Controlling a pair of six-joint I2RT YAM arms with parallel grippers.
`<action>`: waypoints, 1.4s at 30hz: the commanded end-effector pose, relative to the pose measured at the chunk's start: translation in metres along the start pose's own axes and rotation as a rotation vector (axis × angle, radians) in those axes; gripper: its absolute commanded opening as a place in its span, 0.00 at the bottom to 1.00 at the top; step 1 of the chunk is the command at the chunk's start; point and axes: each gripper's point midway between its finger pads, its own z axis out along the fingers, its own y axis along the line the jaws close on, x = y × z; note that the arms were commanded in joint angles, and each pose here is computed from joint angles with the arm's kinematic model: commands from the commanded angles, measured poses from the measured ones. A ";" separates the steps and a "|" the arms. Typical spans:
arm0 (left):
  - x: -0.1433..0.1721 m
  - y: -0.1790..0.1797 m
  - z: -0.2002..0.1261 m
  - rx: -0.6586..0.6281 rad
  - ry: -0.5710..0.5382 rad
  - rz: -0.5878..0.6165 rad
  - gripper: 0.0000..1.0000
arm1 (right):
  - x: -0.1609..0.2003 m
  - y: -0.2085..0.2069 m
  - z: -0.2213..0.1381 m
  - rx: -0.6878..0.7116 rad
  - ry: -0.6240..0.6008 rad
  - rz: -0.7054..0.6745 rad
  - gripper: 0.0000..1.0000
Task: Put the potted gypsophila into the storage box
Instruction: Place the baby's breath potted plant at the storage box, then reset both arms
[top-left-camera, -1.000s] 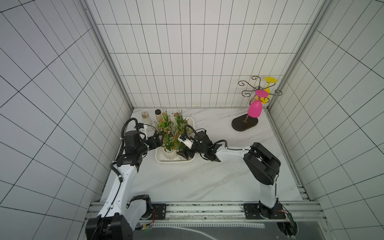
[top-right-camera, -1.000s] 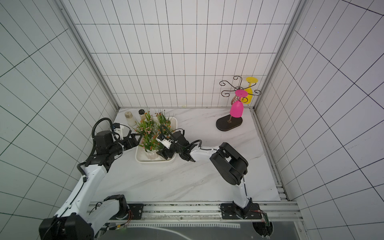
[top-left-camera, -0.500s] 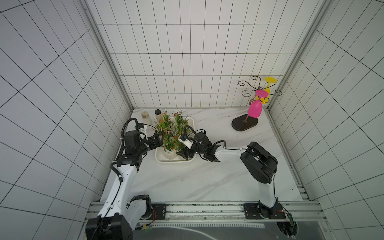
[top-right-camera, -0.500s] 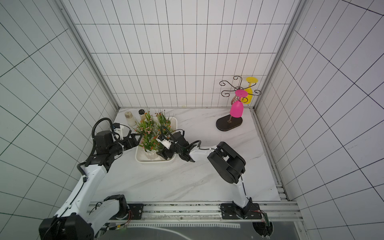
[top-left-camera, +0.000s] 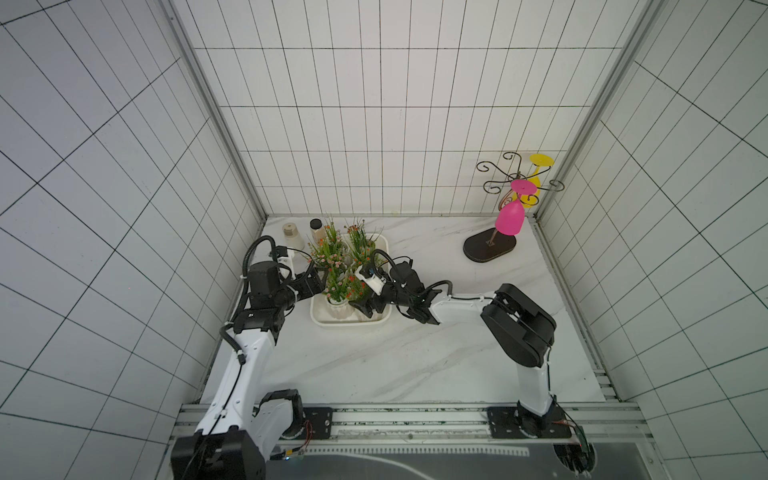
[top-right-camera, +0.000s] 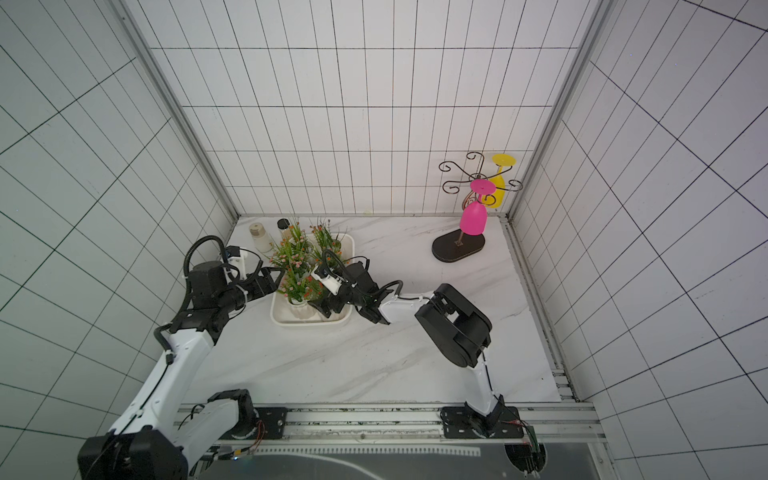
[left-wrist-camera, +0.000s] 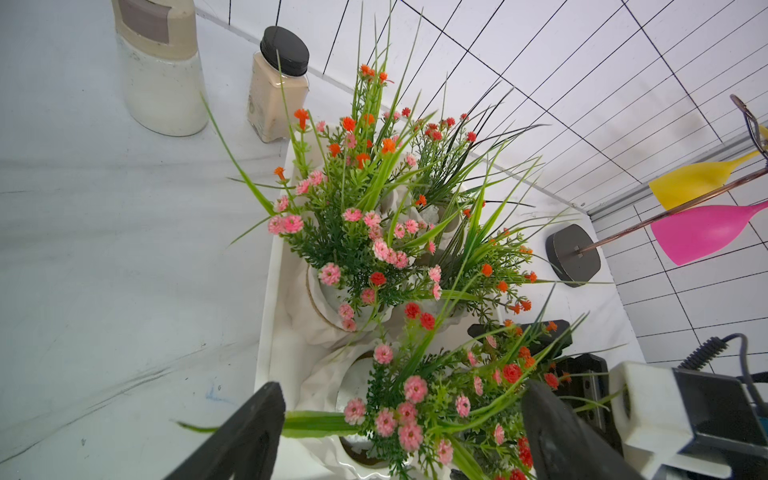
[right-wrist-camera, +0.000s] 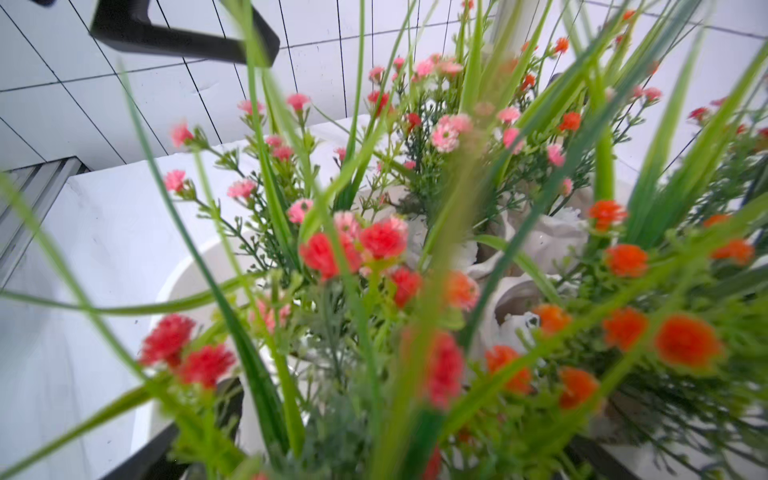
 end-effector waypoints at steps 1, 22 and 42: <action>-0.004 -0.001 -0.001 0.004 -0.018 0.005 0.89 | -0.029 -0.001 -0.028 0.036 -0.087 -0.023 0.99; -0.012 -0.002 -0.006 0.002 -0.051 0.036 0.95 | -0.030 -0.020 -0.172 0.229 -0.128 0.142 0.96; -0.031 0.050 -0.006 -0.248 -0.215 0.007 0.97 | 0.025 -0.169 -0.308 0.597 -0.052 0.524 0.99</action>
